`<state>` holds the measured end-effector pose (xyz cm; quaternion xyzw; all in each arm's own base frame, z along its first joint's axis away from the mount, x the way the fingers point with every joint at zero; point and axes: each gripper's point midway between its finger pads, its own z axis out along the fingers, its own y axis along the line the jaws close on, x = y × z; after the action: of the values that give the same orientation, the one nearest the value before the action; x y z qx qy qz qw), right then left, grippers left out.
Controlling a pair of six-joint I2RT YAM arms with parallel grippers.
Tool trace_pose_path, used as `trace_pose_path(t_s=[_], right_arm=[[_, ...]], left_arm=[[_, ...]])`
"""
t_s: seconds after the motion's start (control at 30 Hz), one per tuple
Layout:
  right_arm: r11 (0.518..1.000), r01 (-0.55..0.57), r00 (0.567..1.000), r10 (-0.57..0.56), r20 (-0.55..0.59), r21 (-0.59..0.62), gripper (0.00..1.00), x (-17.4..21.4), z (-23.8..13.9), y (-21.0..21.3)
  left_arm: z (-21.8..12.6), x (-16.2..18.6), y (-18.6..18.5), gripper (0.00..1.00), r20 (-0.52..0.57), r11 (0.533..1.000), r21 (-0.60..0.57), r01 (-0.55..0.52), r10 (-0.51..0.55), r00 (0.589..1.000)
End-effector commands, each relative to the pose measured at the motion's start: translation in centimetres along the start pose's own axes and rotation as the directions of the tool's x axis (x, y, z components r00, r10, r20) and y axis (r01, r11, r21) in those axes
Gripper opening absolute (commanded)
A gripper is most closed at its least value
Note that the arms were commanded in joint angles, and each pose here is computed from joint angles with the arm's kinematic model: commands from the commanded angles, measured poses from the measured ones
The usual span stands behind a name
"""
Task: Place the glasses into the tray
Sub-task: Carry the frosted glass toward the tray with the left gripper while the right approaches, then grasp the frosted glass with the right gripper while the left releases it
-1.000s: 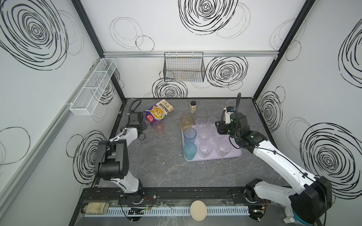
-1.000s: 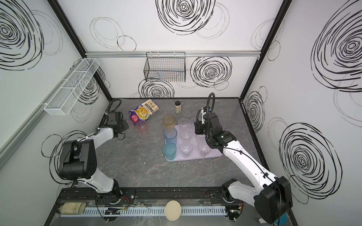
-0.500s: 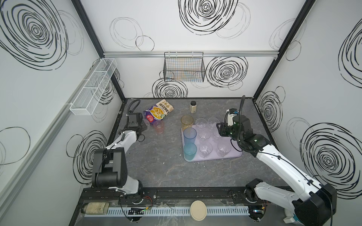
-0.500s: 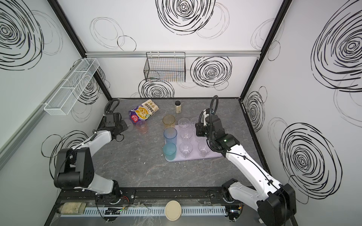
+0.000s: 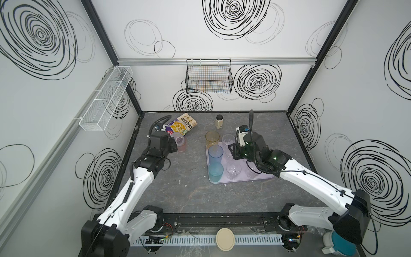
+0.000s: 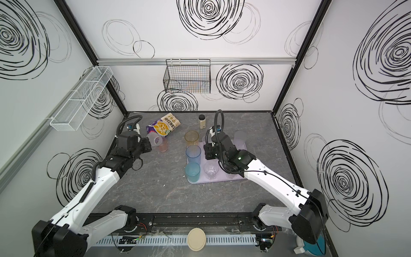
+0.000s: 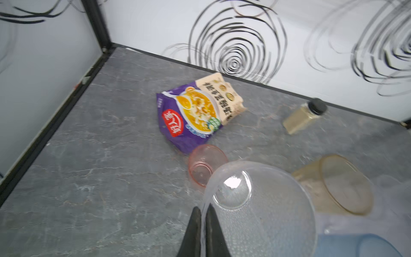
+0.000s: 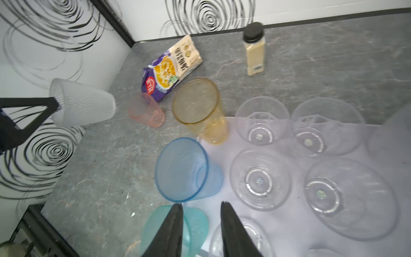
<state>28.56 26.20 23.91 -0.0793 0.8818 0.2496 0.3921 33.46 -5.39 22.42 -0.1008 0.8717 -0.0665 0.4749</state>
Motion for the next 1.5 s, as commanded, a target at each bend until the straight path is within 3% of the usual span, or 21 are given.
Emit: trace_pose_path(t_s=[0.0, 0.13, 0.37, 0.57, 0.83, 0.97, 1.23, 1.47], right_arm=[[1.0, 0.006, 1.0, -0.007, -0.009, -0.018, 0.32, 0.0, 0.4, 2.4], [0.996, 0.062, 0.995, -0.066, -0.072, -0.058, 0.32, 2.6, 1.1, 6.0], [0.989, 0.078, 0.99, -0.092, -0.11, -0.129, 0.32, 5.6, 1.5, 9.1], [0.984, 0.127, 0.97, -0.15, -0.193, -0.126, 0.32, 8.8, 3.6, 9.7], [0.983, 0.16, 0.958, -0.176, -0.227, -0.089, 0.32, 10.1, 5.3, 9.1], [0.983, 0.162, 0.957, -0.179, -0.227, -0.091, 0.32, 10.0, 5.4, 9.3], [0.97, 0.222, 0.951, -0.237, -0.199, -0.095, 0.33, 8.9, 6.3, 10.0], [0.946, 0.319, 0.913, -0.324, -0.249, -0.062, 0.36, 9.2, 10.0, 11.0]], left_arm=[[-0.4, 3.4, -0.9, 0.04, -0.09, 0.998, -0.014, -0.054, 0.052, 0.995], [-0.5, 8.1, -2.0, 0.04, -0.212, 0.994, 0.03, -0.105, 0.109, 0.971], [0.1, 14.4, -2.7, 0.05, -0.332, 0.995, 0.073, -0.075, 0.095, 0.938], [1.2, 16.0, -2.1, 0.05, -0.351, 0.994, 0.041, -0.102, 0.11, 0.93], [1.9, 17.1, -1.7, 0.11, -0.369, 0.993, 0.023, -0.118, 0.119, 0.922], [1.5, 15.6, -1.9, 0.21, -0.347, 0.994, 0.031, -0.107, 0.112, 0.931], [-1.0, 9.0, -2.2, 0.45, -0.213, 0.997, 0.066, -0.037, 0.05, 0.976], [-2.5, 1.6, 5.0, 0.6, -0.013, 0.995, -0.031, 0.09, -0.09, 0.996]])
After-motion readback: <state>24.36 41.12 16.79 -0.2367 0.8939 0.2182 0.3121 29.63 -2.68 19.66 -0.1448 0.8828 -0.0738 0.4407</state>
